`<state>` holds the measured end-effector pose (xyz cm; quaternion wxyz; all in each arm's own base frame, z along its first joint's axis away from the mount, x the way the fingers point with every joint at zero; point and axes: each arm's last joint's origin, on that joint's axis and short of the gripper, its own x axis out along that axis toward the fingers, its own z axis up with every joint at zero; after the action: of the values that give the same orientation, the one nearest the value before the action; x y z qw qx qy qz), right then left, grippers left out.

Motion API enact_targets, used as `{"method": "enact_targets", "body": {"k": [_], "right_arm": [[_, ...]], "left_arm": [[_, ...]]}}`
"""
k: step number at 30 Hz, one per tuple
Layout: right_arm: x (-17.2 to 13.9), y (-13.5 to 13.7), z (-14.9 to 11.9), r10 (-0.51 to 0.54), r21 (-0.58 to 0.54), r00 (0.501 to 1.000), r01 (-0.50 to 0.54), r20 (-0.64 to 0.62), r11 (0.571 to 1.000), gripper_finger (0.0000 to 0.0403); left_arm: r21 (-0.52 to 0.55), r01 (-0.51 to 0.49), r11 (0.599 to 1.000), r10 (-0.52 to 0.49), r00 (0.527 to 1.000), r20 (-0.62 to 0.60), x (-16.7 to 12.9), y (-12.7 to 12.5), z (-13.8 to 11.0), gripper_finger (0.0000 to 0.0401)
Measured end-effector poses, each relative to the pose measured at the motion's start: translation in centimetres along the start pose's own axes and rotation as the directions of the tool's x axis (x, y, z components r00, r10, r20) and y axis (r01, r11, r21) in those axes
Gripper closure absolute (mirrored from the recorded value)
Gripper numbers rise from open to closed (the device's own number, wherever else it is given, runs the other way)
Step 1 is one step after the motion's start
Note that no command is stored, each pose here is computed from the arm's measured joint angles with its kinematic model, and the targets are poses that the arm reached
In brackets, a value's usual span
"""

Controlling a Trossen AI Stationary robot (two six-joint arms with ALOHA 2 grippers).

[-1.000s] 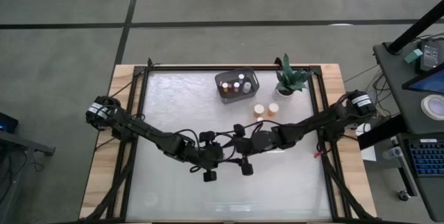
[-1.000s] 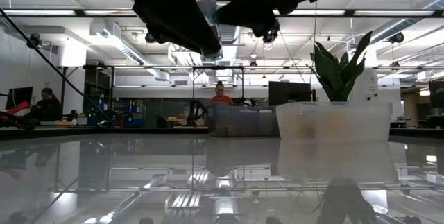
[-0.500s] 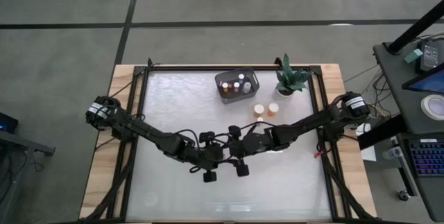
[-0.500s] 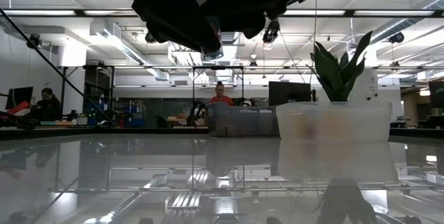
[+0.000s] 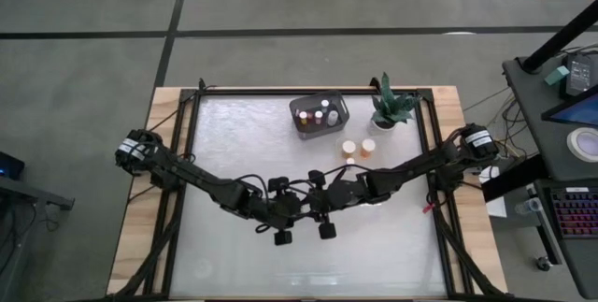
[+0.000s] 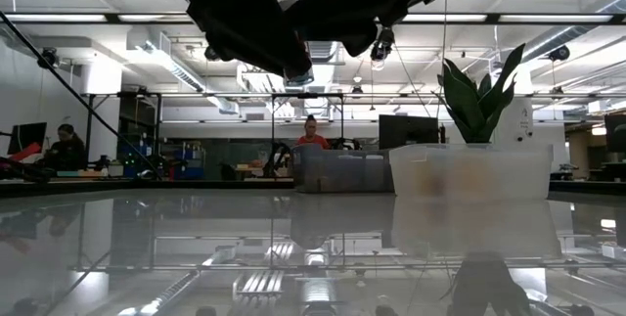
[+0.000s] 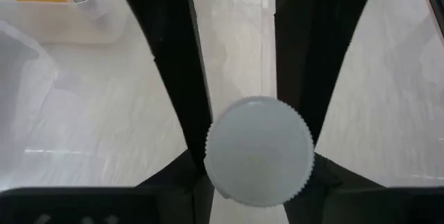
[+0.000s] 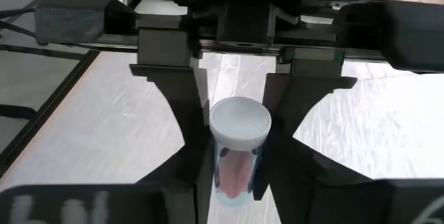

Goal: Pick and place medicine bottles into bin by pill shape (circle, oval)
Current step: Put the blue pill bottle into the transparent bin

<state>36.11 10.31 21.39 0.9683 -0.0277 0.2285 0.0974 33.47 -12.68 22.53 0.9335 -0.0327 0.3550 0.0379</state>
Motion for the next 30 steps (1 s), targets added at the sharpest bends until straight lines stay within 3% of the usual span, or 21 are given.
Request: {"method": "enact_targets", "body": {"k": [6, 17, 30], "right_arm": [[0.0, 0.0, 0.0, -0.001, -0.001, 1.000, 0.001, 0.002, 1.000, 0.0302], [0.0, 0.0, 0.0, 0.000, -0.002, 1.000, 0.000, 0.000, 1.000, 0.0298], [-0.2, -0.1, -0.8, -0.004, 0.004, 0.996, 0.004, -0.094, 1.000, 0.0298]], "left_arm": [[0.009, -0.027, 1.000, 0.027, 0.999, 0.018, 0.0, 0.1, 0.1, 0.0255], [0.031, -0.031, 0.999, 0.031, 1.000, 0.002, 0.0, 0.1, 0.0, 0.0265], [0.110, -0.032, 0.993, 0.038, 0.998, -0.052, -1.6, 0.6, -0.2, 0.0180]]}}
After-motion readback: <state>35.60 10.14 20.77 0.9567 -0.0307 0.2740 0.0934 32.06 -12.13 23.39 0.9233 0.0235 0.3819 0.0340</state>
